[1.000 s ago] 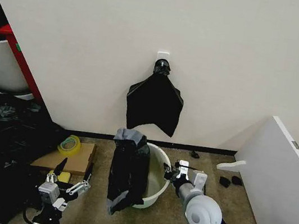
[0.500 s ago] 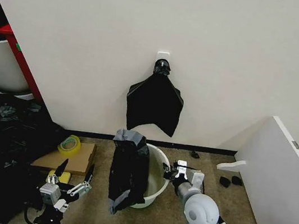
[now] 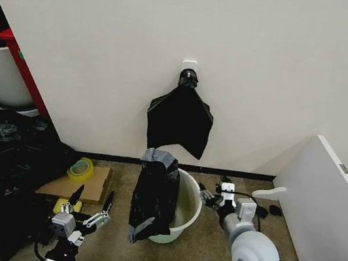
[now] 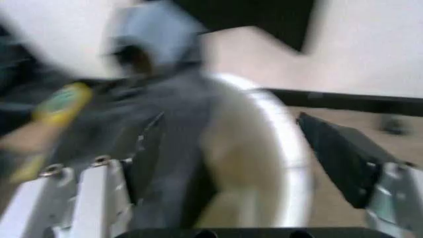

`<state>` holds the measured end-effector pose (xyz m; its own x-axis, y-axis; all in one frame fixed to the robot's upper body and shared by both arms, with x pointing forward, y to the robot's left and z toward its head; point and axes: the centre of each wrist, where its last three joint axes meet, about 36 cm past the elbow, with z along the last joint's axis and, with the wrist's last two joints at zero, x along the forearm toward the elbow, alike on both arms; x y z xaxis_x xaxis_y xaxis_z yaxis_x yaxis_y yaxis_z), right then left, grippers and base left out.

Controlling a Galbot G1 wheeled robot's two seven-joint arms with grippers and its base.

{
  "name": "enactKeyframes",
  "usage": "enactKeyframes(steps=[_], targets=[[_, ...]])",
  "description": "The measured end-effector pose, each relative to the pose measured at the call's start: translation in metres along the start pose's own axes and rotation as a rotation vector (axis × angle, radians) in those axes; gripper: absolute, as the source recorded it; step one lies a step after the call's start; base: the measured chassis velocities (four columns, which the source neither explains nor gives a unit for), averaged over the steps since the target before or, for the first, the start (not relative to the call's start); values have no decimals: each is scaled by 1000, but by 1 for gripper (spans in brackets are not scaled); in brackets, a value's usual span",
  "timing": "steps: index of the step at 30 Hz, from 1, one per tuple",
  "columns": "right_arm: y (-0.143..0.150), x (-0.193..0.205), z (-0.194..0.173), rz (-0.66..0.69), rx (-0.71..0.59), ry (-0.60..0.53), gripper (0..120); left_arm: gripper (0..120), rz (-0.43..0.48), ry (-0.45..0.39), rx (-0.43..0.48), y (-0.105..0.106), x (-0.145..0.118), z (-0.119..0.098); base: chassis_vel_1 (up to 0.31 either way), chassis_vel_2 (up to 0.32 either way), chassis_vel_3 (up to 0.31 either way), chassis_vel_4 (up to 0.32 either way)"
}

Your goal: Place the garbage bag over the trash bin.

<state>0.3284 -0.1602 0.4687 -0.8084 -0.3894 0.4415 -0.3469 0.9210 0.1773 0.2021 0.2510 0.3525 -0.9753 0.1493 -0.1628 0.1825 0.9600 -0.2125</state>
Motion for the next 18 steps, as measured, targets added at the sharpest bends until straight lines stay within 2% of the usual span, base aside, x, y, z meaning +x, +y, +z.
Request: enactKeyframes(steps=[2,4,5,9,15,17,18], targets=[[4,0,-1,-18,1,8,81,100,0,1,0,0,0,0,0,0,0,0],[26,-5,-5,-91,15,41,90,100,-4,5,-5,1,0,1,0,0,0,0],[33,-11,-6,-99,31,49,95,100,-6,7,-8,2,1,2,0,0,0,0],[49,-30,0,-71,96,87,100,100,-14,9,-13,4,1,2,0,0,0,0],[58,-40,16,-49,150,138,93,100,-18,12,-9,3,1,6,0,0,0,0],[60,-47,23,-25,173,144,84,100,-15,14,-2,1,-1,7,0,0,0,0],[60,-47,23,-25,173,144,84,100,-15,14,-2,1,-1,7,0,0,0,0]])
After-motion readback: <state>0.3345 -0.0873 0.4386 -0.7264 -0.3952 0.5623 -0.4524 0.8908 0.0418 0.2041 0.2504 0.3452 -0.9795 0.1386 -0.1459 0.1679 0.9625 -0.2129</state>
